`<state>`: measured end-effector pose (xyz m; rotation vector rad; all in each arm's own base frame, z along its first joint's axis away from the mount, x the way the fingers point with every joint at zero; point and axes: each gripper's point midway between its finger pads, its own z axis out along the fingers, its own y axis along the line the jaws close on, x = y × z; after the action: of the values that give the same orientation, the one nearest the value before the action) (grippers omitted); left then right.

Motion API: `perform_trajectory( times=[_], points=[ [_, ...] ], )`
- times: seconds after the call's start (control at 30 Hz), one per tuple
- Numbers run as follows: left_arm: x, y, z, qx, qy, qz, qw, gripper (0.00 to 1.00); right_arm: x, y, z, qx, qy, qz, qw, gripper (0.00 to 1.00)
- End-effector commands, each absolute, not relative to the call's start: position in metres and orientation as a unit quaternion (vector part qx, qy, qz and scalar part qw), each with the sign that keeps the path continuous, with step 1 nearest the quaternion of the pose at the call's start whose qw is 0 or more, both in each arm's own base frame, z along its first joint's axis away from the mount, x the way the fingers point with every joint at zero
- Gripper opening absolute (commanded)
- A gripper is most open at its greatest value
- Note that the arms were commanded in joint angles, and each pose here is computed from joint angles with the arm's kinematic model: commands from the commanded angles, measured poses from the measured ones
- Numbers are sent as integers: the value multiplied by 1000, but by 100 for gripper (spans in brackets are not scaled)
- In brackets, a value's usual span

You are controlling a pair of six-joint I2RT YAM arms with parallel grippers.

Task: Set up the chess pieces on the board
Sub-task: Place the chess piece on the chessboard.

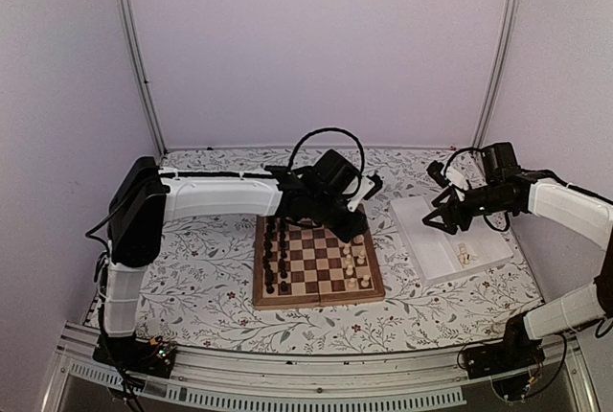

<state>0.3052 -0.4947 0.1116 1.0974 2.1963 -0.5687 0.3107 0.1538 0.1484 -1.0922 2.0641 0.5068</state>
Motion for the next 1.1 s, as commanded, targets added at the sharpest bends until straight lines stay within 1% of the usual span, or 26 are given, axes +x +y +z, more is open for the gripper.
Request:
perform_trajectory(
  times=[0.0,0.1,0.13,0.17,0.2,0.83,1.07],
  points=[
    [304,-499,110,422,828,-220,298,8,311,153,141,-423,808,196,360,68],
    [303,-498,107,422,830,-217,294,8,311,153,140,-423,809,196,358,69],
    [303,-498,106,422,830,-217,294,8,311,153,140,-423,809,196,358,82],
    [303,-498,106,422,830,-217,293,8,311,153,139,-423,809,196,357,97],
    [302,-499,105,422,830,-218,292,8,311,153,140,-424,809,196,358,99],
    [300,-505,84,432,835,-203,273,8,311,153,136,-425,810,196,353,99],
    [296,-507,80,436,835,-206,265,12,311,153,134,-425,811,199,349,99]
  ],
)
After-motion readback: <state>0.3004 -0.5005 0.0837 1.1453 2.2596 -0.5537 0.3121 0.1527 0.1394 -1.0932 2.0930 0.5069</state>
